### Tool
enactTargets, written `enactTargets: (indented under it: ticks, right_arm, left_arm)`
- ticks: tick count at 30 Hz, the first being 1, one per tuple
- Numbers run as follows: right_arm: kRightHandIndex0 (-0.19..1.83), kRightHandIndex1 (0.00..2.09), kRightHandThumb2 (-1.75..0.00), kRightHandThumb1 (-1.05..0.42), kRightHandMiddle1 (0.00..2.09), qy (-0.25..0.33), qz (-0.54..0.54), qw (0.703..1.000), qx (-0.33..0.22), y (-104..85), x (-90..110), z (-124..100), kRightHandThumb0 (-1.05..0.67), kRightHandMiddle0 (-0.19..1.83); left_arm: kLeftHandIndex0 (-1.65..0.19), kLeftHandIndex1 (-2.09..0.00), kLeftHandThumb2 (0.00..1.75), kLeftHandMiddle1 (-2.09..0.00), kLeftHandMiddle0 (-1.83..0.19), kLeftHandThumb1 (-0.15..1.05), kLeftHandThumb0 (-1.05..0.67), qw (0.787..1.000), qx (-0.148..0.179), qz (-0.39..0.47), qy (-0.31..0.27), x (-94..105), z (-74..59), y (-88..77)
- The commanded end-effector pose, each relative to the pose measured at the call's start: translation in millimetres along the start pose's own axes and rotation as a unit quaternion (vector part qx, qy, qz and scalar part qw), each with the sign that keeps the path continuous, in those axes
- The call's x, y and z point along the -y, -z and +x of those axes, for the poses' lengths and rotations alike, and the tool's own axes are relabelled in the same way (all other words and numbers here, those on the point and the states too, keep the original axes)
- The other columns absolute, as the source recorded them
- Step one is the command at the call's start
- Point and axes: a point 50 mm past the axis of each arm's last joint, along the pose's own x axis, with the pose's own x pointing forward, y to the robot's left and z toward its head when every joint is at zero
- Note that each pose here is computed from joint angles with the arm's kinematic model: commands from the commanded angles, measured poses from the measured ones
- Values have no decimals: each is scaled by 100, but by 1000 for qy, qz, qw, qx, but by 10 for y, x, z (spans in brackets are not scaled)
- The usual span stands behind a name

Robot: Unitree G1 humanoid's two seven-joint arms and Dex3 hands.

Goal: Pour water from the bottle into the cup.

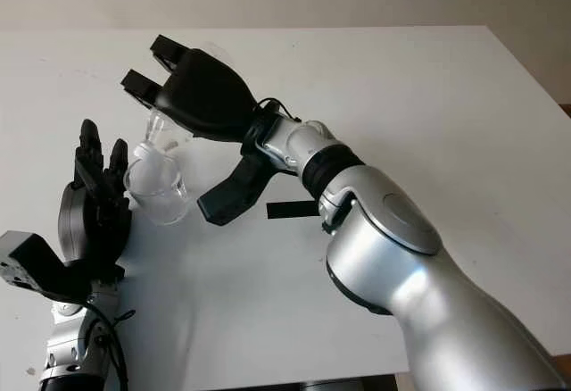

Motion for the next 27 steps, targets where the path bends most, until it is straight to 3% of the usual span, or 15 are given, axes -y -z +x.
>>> enactTargets:
  ticks: [1, 4, 6, 10, 13, 17, 25, 27]
  right_arm:
    - [105, 209, -6, -102, 196, 15, 44, 998, -32, 92, 114, 48, -33, 27]
    - [92, 209, -5, -99, 171, 8, 101, 993, -66, 171, 135, 28, -33, 27]
    - [91, 209, -6, -101, 201, 14, 142, 985, -94, 240, 151, -2, -25, 25]
    - [90, 209, -7, -103, 209, 33, 221, 964, -140, 353, 160, -82, -17, 40]
    - [102, 209, -9, -104, 209, 36, 320, 927, -192, 464, 149, -142, -15, 70]
    - [106, 209, -15, -105, 209, 46, 419, 876, -233, 593, 135, -242, -19, 85]
    - [100, 209, -21, -105, 209, 53, 588, 764, -261, 763, 43, -533, -23, 91]
    - [102, 209, -24, -105, 209, 42, 647, 715, -260, 782, 4, -648, -23, 90]
  left_arm:
    - [15, 0, 86, -29, 19, 105, -90, 1000, -16, -2, -4, -19, -43, 70]
    - [14, 0, 85, -29, 19, 105, -90, 1000, -17, -3, -5, -30, -52, 68]
    - [13, 0, 84, -30, 19, 105, -90, 1000, -18, -1, -5, -36, -54, 69]
    - [12, 0, 84, -32, 19, 105, -90, 1000, -17, -1, -4, -41, -53, 71]
    - [14, 0, 85, -31, 19, 105, -89, 1000, -15, -2, 1, -31, -51, 56]
    - [12, 0, 84, -32, 19, 105, -90, 1000, -16, 2, 0, -39, -55, 58]
    - [13, 0, 84, -30, 19, 105, -90, 1000, -19, -1, -3, -28, -67, 60]
    - [13, 0, 83, -31, 19, 105, -90, 1000, -18, -2, -2, -20, -62, 58]
